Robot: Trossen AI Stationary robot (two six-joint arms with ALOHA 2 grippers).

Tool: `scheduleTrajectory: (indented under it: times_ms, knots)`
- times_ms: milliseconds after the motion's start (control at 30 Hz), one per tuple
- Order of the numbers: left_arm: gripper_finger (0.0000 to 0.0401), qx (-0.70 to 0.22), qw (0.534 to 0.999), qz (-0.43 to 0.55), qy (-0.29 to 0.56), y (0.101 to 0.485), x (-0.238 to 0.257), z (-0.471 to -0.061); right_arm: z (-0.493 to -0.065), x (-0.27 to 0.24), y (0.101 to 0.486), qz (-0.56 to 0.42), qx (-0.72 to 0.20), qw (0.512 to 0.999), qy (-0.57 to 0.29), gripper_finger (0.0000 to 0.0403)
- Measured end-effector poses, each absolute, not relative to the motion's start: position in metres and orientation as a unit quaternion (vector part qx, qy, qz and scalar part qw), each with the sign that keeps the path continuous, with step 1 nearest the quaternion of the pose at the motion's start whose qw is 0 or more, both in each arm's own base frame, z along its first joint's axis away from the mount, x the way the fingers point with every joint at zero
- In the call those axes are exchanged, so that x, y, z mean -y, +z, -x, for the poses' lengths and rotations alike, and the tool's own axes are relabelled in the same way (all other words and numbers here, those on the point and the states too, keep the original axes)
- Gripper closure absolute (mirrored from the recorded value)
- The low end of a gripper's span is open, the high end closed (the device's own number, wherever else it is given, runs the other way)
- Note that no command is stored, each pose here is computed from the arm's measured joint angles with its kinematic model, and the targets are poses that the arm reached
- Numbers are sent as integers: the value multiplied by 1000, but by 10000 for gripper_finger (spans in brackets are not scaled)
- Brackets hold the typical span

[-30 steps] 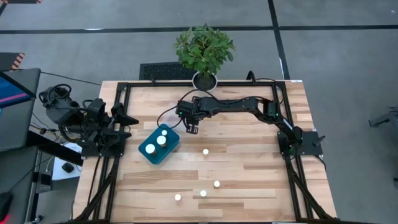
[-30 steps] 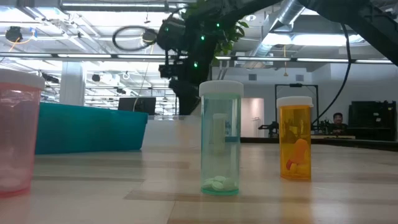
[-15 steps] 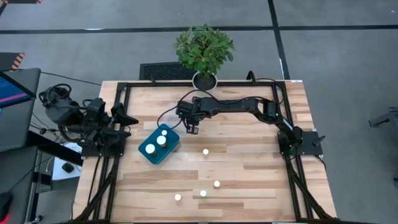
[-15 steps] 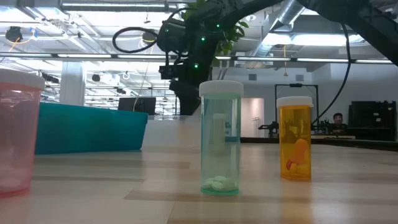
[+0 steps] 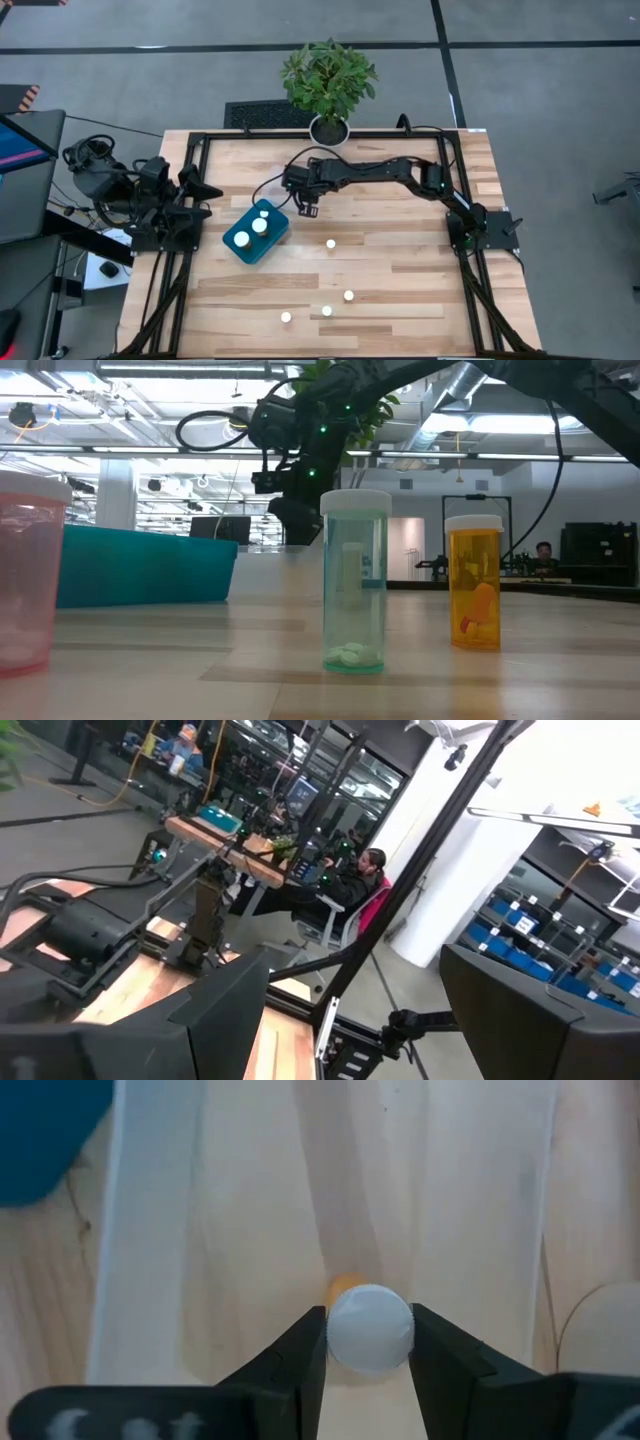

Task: Pick and place medicine bottles into bin by pill shape (circle, oval)
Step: Put the orange pill bottle into the transparent bin

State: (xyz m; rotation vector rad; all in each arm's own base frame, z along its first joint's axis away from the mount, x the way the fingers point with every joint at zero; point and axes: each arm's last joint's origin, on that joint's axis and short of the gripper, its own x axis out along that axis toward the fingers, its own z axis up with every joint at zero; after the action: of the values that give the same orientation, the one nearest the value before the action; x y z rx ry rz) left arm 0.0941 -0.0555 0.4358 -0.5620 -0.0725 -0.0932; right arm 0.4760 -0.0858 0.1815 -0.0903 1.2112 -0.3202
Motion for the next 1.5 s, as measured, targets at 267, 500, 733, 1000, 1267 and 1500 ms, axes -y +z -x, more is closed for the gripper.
scheduleTrajectory:
  times_ms: [267, 500, 733, 1000, 1267, 1500]
  knots:
    - [113, 36, 959, 277, -46, 436, 55, -94, -474, 85, 176, 39, -580, 801, -144, 247]
    - [113, 36, 959, 277, -46, 436, 56, -94, -474, 85, 176, 39, -579, 801, -145, 212]
    - [113, 36, 959, 277, -46, 436, 56, -94, -475, 86, 177, 40, -577, 803, -146, 196]
    - [113, 37, 960, 273, -45, 436, 55, -94, -474, 85, 180, 40, -574, 804, -146, 160]
    - [113, 38, 960, 274, -45, 436, 55, -94, -479, 86, 197, 33, -558, 817, -141, 153]
    - [113, 38, 959, 276, -45, 436, 55, -94, -481, 86, 217, 33, -548, 823, -141, 153]
